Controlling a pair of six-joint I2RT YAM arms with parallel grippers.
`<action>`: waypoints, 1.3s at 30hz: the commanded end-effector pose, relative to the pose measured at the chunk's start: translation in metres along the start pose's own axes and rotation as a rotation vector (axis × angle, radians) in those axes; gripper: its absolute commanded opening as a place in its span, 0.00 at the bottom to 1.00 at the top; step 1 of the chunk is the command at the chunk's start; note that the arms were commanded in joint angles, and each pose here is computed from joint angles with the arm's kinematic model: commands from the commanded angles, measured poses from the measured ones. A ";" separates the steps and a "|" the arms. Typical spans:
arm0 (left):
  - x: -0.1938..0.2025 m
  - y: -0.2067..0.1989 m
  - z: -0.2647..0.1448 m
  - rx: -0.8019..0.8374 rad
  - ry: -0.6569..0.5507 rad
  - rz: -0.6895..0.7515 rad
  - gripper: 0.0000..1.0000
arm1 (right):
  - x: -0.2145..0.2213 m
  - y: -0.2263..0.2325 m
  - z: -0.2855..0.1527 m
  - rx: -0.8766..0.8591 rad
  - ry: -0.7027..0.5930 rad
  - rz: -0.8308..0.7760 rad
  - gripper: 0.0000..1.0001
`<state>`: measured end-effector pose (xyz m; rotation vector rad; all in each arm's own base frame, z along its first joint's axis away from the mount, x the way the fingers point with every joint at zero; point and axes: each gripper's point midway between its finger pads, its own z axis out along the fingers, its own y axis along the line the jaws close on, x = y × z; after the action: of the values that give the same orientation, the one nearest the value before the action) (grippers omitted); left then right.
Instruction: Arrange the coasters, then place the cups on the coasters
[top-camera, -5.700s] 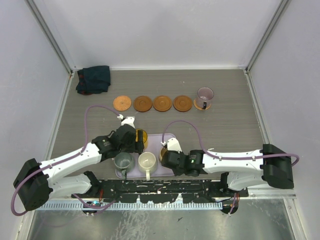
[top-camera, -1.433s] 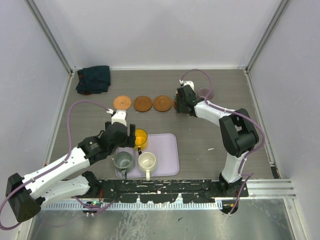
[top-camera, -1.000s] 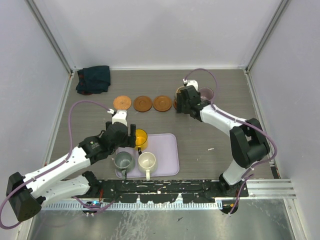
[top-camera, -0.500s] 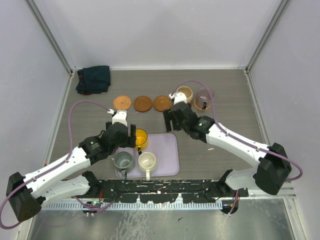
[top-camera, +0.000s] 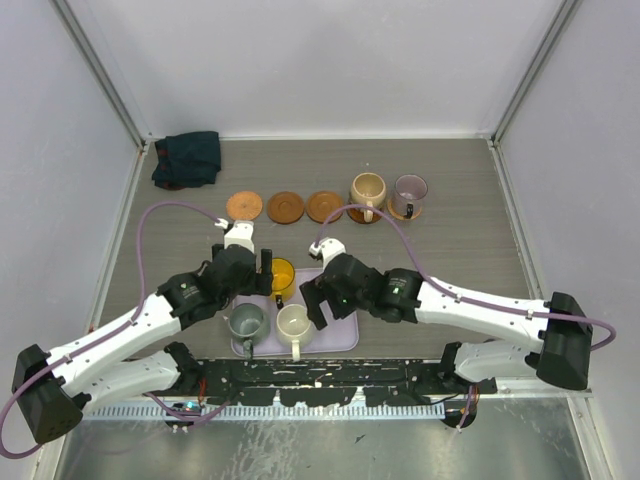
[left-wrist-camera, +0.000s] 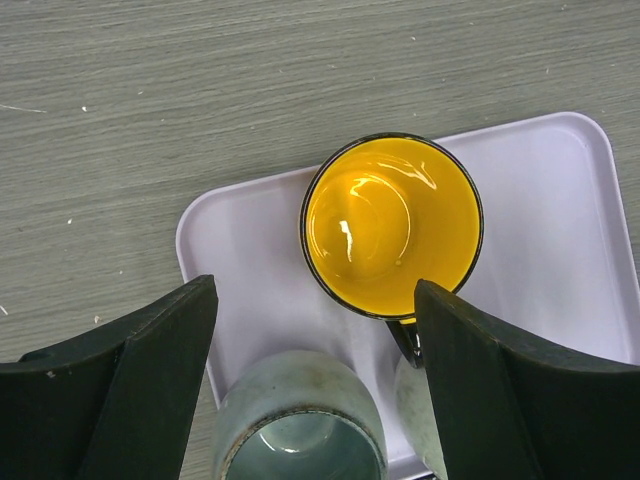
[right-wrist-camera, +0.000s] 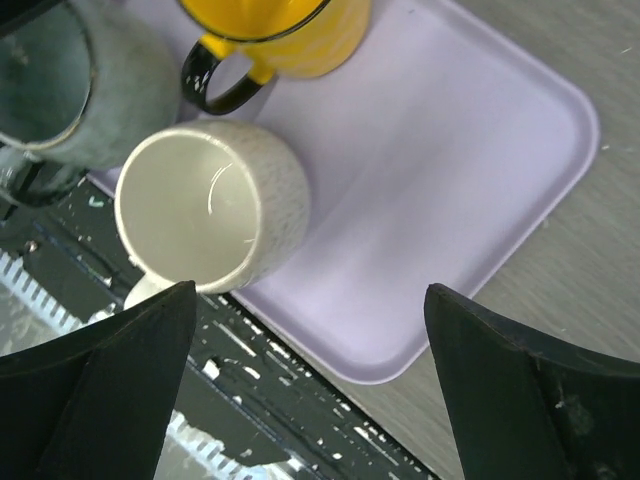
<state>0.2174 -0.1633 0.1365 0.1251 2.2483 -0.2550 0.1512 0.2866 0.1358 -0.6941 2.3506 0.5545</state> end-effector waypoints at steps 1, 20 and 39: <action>-0.009 -0.005 -0.001 0.024 -0.037 -0.039 0.81 | 0.002 0.025 -0.006 -0.090 -0.006 0.023 1.00; -0.006 -0.005 0.000 0.042 -0.050 -0.046 0.81 | 0.041 0.096 0.014 -0.180 0.105 -0.009 1.00; 0.002 -0.002 -0.001 0.044 -0.045 -0.068 0.81 | 0.074 0.030 0.035 0.244 0.147 0.016 0.86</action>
<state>0.2089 -0.1606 0.1257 0.1053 2.2514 -0.2978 0.0845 0.3196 0.0637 -0.7363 2.5302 0.3435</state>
